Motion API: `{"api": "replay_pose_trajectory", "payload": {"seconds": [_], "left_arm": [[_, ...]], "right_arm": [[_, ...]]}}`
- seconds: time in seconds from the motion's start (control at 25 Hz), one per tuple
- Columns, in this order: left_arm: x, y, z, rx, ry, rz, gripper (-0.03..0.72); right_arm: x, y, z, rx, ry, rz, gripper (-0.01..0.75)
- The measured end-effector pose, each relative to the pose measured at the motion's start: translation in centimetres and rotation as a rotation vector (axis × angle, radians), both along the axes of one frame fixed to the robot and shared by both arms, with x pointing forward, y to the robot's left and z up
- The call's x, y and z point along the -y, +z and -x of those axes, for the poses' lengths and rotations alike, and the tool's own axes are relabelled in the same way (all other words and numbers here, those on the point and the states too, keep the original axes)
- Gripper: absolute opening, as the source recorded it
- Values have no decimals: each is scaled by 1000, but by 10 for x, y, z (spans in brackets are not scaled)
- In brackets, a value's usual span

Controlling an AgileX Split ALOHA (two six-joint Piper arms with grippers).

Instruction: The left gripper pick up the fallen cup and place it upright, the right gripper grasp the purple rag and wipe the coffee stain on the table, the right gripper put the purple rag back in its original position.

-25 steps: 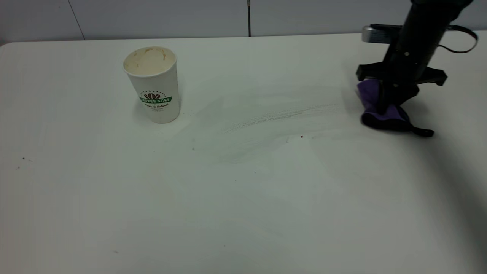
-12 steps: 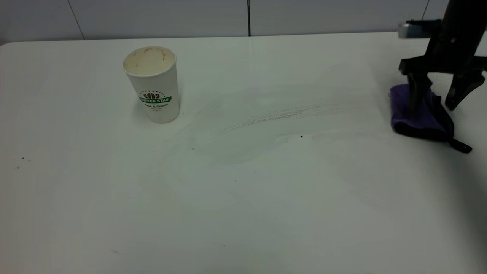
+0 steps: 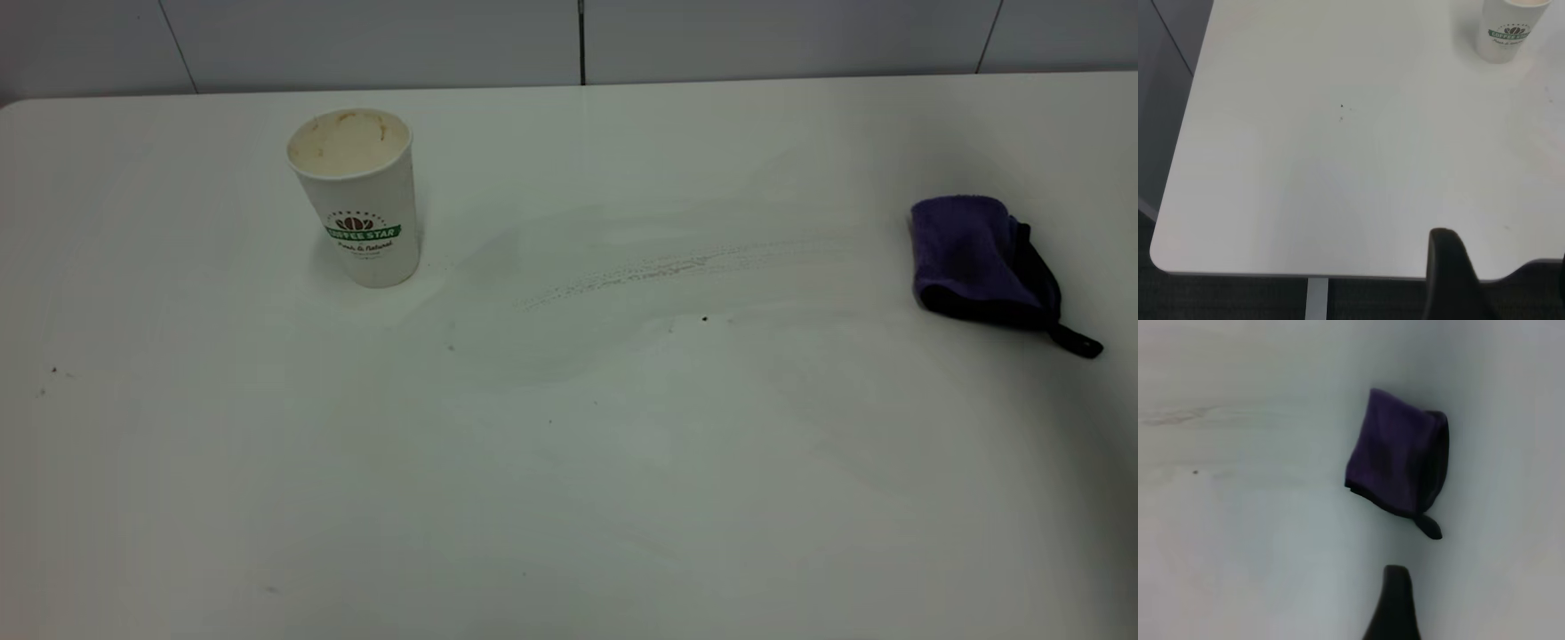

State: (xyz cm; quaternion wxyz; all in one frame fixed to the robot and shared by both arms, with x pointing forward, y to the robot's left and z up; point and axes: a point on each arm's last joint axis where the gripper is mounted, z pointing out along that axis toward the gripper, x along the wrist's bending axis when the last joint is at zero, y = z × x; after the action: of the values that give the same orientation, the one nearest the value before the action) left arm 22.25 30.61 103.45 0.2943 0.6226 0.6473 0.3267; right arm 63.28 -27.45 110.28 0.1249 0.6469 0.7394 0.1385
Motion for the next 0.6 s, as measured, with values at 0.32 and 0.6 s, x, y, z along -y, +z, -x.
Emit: {"api": "replay_pose_trajectory", "payload": {"seconds": [0.32, 0.6], "left_arm": [[0, 0, 0, 0, -1, -1, 428], [0, 0, 0, 0, -1, -1, 428]], "right_arm": [[-19, 67, 146, 142, 96, -30, 707], [-6, 35, 229, 107, 66, -47, 695]]}}
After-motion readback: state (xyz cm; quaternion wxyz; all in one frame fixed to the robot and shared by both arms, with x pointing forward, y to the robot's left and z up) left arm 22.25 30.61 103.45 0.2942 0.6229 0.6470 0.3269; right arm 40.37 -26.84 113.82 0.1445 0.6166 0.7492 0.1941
